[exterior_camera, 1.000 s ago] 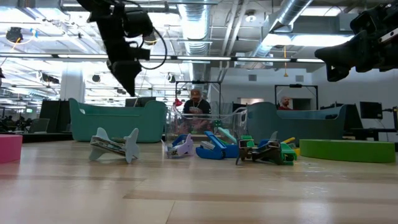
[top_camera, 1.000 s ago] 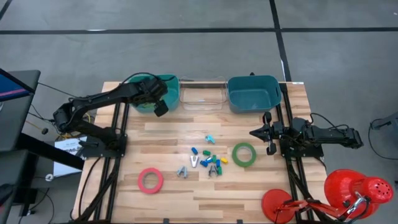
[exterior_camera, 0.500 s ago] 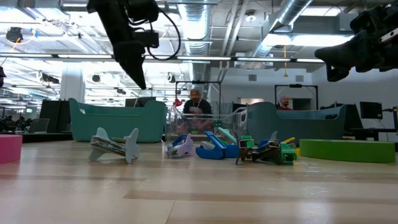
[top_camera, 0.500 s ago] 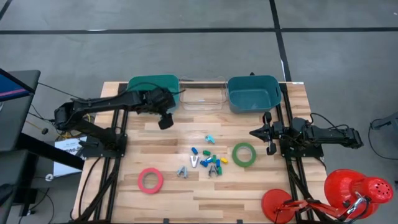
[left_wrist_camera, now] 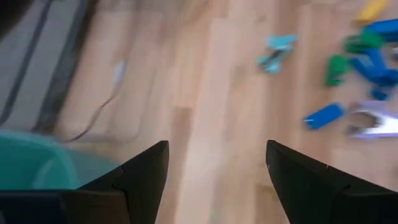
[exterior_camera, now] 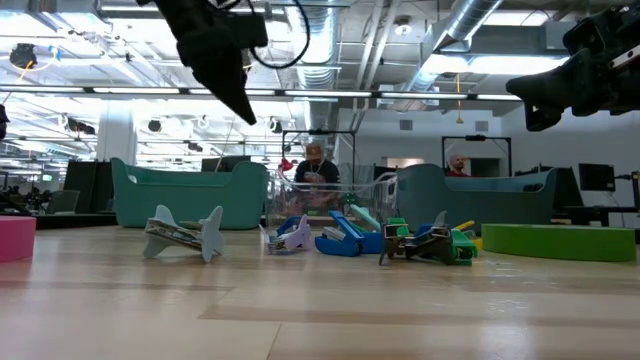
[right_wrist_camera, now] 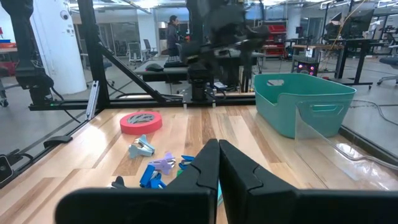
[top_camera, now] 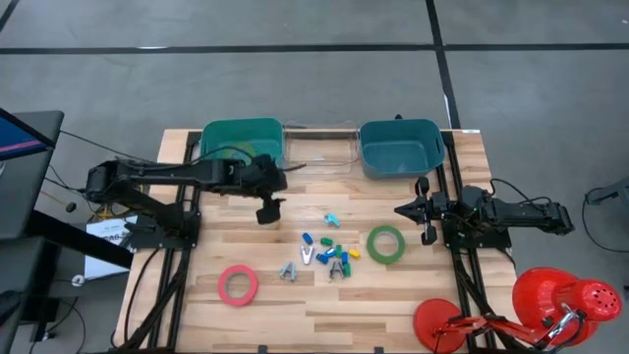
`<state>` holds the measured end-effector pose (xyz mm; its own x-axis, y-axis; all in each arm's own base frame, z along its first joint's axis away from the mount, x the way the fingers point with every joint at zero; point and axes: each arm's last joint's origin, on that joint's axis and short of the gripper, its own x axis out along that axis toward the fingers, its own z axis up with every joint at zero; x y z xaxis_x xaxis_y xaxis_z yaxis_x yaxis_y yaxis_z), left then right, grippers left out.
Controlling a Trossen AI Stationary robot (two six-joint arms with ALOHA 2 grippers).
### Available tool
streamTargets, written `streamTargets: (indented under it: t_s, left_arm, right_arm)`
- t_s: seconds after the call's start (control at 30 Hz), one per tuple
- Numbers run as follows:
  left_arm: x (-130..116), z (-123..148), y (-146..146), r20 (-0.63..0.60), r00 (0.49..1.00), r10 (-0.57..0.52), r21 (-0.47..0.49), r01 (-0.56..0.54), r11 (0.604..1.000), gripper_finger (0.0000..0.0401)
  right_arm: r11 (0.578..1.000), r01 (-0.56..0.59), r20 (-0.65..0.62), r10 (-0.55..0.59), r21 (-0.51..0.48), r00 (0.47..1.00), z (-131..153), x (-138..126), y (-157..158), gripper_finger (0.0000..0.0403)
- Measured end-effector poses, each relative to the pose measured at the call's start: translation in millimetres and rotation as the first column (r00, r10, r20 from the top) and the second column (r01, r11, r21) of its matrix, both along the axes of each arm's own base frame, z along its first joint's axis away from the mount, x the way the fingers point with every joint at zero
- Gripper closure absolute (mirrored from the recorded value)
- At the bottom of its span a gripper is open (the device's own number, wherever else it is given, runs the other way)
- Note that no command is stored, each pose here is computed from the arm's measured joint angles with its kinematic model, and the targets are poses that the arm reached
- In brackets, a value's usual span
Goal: Pick and place Stapler, Stapler remover, tape
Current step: Put the light blue staple remover into the transparent bin
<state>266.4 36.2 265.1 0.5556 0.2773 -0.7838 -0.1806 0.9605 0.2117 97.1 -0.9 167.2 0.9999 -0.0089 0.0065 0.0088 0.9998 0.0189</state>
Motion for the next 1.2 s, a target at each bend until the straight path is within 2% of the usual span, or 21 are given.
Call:
streamTargets:
  t_s: [0.13, 0.3, 0.47, 0.63, 0.73, 0.87, 1.03, 1.2]
  left_arm:
    - [3, 1, -16, 0.036, 0.999, -0.033, -0.043, 0.035, 0.998, 0.0144]
    - [7, 3, -33, 0.092, 0.994, -0.051, -0.147, 0.065, 0.987, 0.0149]
    - [8, 4, -45, 0.122, 0.991, 0.045, -0.266, -0.011, 0.964, 0.0155]
    - [8, 4, -48, 0.121, 0.969, 0.217, -0.403, -0.152, 0.903, 0.0161]
    - [7, 4, -52, 0.111, 0.953, 0.283, -0.462, -0.202, 0.864, 0.0164]
    - [7, 3, -62, 0.080, 0.946, 0.314, -0.550, -0.221, 0.805, 0.0169]
    - [5, 3, -76, 0.008, 0.941, 0.338, -0.668, -0.247, 0.702, 0.0177]
    - [7, -5, -88, -0.050, 0.953, 0.297, -0.689, -0.249, 0.681, 0.0188]
  right_arm:
    - [1.000, 0.000, 0.000, 0.000, 0.000, 1.000, 0, 0, 0, 0.0403]
    - [1.000, 0.000, 0.000, 0.000, 0.000, 1.000, 0, 0, 0, 0.0403]
    - [1.000, 0.000, 0.000, 0.000, 0.000, 1.000, 0, 0, 0, 0.0403]
    - [1.000, 0.000, 0.000, 0.000, 0.000, 1.000, 0, 0, 0, 0.0403]
    - [1.000, 0.000, 0.000, 0.000, 0.000, 1.000, 0, 0, 0, 0.0403]
    - [1.000, 0.000, 0.000, 0.000, 0.000, 1.000, 0, 0, 0, 0.0403]
    - [1.000, 0.000, 0.000, 0.000, 0.000, 1.000, 0, 0, 0, 0.0403]
    - [1.000, 0.000, -0.001, 0.000, 0.000, 1.000, 0, 0, 0, 0.0403]
